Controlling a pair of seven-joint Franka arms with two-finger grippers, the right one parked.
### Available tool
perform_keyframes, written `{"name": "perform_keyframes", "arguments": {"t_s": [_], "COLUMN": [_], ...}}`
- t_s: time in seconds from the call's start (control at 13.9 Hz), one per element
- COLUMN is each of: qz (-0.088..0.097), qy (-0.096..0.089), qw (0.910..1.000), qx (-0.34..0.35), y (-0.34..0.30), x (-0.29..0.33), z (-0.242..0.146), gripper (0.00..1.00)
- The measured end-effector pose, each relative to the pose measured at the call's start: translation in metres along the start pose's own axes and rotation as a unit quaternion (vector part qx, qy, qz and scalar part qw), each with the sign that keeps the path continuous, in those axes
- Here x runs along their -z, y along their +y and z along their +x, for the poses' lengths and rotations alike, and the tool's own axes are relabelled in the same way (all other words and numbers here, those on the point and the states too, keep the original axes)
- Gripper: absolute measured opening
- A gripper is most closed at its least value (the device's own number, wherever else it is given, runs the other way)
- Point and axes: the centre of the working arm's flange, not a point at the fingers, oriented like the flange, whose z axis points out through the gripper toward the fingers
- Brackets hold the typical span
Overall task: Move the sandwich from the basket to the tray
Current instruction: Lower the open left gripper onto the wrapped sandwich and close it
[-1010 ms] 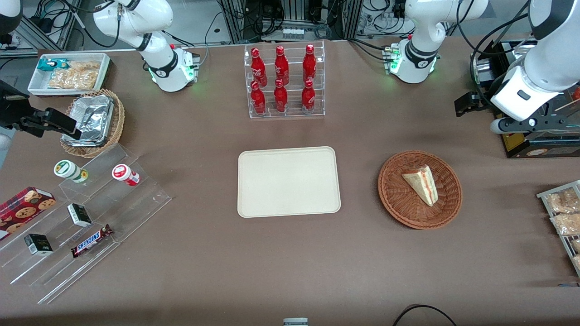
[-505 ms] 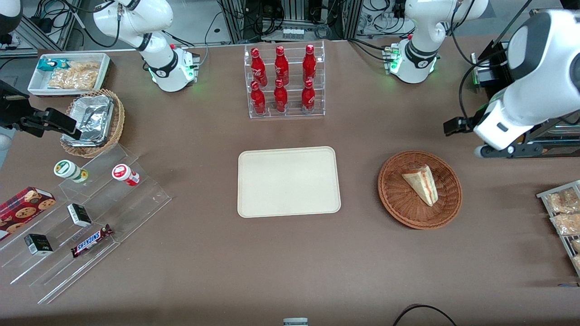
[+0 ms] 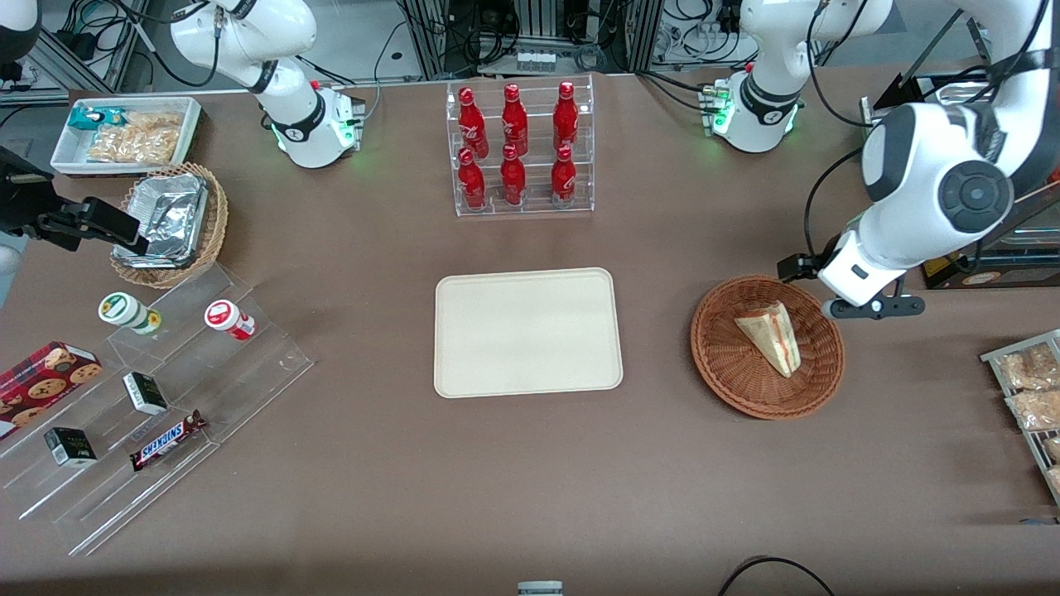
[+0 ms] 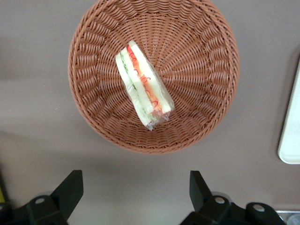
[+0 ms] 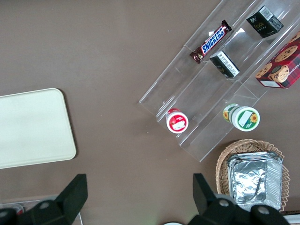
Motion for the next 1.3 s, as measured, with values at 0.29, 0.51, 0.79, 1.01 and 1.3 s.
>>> {"name": "perform_keyframes", "arguments": {"t_s": [0.29, 0.51, 0.79, 1.01, 1.3], "qz": [-0.005, -0.009, -0.027, -0.037, -0.038], "qy": [0.030, 0.043, 0.078, 0.074, 0.059], "qw": [0.9996, 0.9987, 0.9848, 0.9601, 0.9428], "qx": [0.000, 0.026, 0.153, 0.267, 0.326], "y": [-0.001, -0.001, -0.001, 0.000, 0.001], "x": [-0.046, -0.064, -0.089, -0.104, -0.126], "z": [-0.003, 0.001, 0.004, 0.007, 0.010], "gripper": [1.00, 1.00, 1.00, 1.00, 1.00]}}
